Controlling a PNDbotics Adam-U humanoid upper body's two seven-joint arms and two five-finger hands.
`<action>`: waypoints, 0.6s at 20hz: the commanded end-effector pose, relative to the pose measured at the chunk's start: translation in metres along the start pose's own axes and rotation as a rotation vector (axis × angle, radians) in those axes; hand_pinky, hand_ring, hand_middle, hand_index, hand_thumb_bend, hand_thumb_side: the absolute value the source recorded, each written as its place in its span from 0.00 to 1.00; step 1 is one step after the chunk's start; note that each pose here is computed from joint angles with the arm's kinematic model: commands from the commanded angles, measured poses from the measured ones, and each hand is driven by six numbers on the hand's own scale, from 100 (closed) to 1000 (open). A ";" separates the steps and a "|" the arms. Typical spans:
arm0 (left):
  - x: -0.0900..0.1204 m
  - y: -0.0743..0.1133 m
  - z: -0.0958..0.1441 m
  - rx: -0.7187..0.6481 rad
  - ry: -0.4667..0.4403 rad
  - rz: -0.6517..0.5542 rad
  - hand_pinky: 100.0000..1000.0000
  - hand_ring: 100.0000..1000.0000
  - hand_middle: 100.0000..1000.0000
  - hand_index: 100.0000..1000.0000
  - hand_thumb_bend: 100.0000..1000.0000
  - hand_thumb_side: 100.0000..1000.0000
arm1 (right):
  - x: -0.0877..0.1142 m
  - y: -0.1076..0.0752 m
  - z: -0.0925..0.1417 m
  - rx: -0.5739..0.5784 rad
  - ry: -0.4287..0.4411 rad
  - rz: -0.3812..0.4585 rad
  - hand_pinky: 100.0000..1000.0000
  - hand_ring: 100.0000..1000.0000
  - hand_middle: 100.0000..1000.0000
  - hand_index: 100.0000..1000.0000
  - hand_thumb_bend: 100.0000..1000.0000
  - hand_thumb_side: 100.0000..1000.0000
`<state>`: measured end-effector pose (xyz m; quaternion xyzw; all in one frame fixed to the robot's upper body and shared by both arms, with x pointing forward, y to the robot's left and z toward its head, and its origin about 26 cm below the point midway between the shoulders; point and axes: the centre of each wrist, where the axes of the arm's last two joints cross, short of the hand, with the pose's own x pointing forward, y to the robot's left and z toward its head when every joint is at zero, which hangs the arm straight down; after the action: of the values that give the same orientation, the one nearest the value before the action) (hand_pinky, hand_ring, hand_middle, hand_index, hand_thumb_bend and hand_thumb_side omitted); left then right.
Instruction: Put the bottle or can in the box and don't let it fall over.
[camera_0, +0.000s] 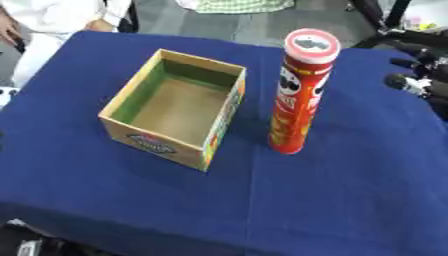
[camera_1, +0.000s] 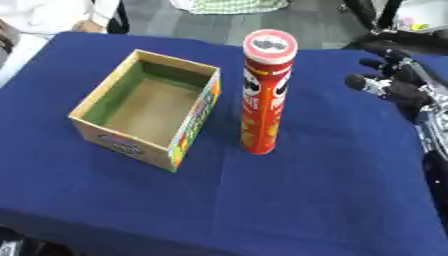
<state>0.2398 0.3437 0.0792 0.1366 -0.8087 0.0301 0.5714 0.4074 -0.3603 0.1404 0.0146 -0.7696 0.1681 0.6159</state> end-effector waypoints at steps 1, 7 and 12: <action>0.007 0.004 -0.004 -0.018 -0.025 -0.022 0.96 0.90 0.90 0.91 0.01 0.71 | 0.020 -0.007 -0.003 0.029 -0.031 0.052 0.87 0.96 1.00 0.84 0.85 0.17; 0.007 0.003 -0.005 -0.021 -0.026 -0.021 0.96 0.90 0.90 0.91 0.01 0.71 | 0.021 0.000 -0.006 0.050 -0.027 0.054 0.87 0.96 1.00 0.80 0.85 0.17; 0.007 0.003 -0.005 -0.023 -0.026 -0.019 0.96 0.90 0.90 0.91 0.01 0.71 | 0.025 0.011 -0.012 0.083 -0.037 0.060 0.87 0.96 1.00 0.82 0.85 0.18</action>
<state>0.2402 0.3426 0.0790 0.1337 -0.8086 0.0281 0.5723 0.4095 -0.3421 0.1461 0.0292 -0.7628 0.2047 0.6126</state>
